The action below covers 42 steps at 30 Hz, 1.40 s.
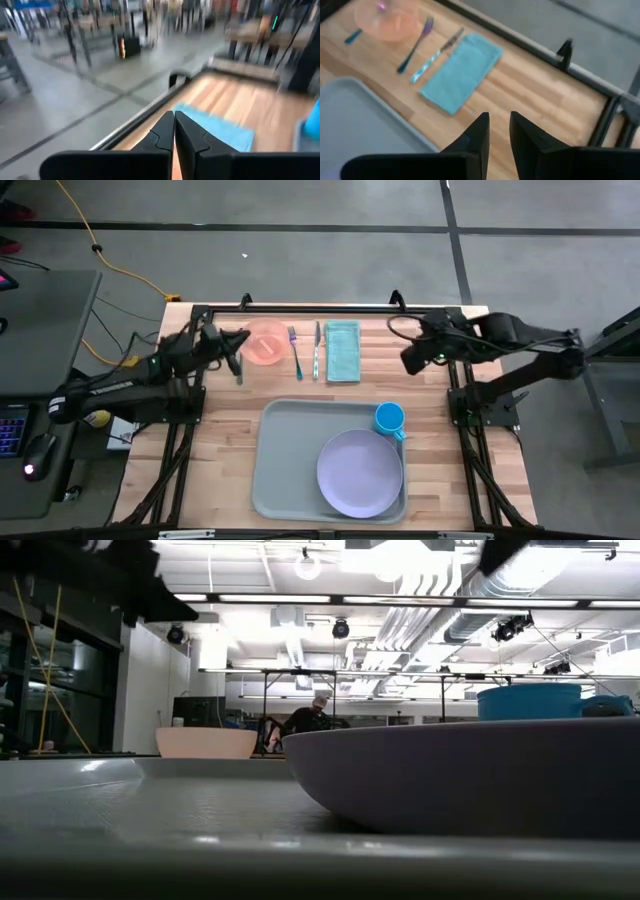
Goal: Set up tray
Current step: Put the orange bowl on top of the purple plate on the gray tray
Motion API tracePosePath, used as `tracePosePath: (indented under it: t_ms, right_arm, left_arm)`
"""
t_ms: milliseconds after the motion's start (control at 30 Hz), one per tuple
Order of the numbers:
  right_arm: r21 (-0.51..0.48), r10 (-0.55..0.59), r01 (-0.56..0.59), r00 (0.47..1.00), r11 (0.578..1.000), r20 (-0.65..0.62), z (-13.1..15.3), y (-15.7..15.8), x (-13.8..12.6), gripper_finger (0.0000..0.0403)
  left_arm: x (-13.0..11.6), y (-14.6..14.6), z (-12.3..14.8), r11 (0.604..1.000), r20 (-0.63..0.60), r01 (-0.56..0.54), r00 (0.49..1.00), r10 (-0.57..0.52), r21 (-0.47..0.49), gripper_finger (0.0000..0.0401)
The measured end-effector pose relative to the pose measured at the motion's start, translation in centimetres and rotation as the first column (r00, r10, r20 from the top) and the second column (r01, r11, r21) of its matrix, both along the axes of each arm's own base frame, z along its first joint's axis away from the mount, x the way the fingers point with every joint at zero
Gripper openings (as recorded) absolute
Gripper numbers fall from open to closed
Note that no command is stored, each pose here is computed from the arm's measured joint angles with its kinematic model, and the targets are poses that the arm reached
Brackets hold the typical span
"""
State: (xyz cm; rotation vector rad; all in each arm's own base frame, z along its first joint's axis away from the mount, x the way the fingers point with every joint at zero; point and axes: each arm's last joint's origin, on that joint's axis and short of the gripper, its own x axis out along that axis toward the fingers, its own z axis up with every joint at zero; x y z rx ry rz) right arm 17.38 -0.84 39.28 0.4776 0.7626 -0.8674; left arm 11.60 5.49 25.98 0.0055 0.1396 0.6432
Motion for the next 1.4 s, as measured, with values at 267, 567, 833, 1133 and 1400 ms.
tracePosePath:
  t_ms: [267, 567, 833, 1133, 1400]
  right_arm:
    - [0.118, 0.044, -0.049, 0.998, 0.992, 0.049, -6.9, 0.0, -2.5, 0.0056]
    - [0.232, 0.083, -0.115, 0.986, 0.966, 0.144, -12.4, 0.3, -2.9, 0.0060]
    - [0.260, 0.116, -0.157, 0.979, 0.953, 0.165, -14.1, 0.5, -2.5, 0.0063]
    - [0.233, 0.150, -0.191, 0.972, 0.953, 0.182, -14.0, 0.5, -2.2, 0.0069]
    - [0.226, 0.164, -0.203, 0.970, 0.953, 0.177, -14.0, 0.5, -2.2, 0.0069]
  left_arm:
    - [1.1, 4.1, 5.2, 0.982, -0.541, -0.111, 0.841, 0.010, -0.154, 0.0046]
    - [1.8, 11.9, 5.5, 0.722, -0.585, -0.313, 0.796, -0.155, -0.617, 0.0047]
    - [3.2, 16.0, 2.2, 0.613, -0.617, -0.390, 0.759, -0.209, -0.688, 0.0047]
    - [4.7, 16.6, 0.2, 0.674, -0.733, -0.428, 0.630, -0.255, -0.602, 0.0049]
    - [6.4, 16.5, -0.6, 0.728, -0.756, -0.384, 0.592, -0.279, -0.568, 0.0151]
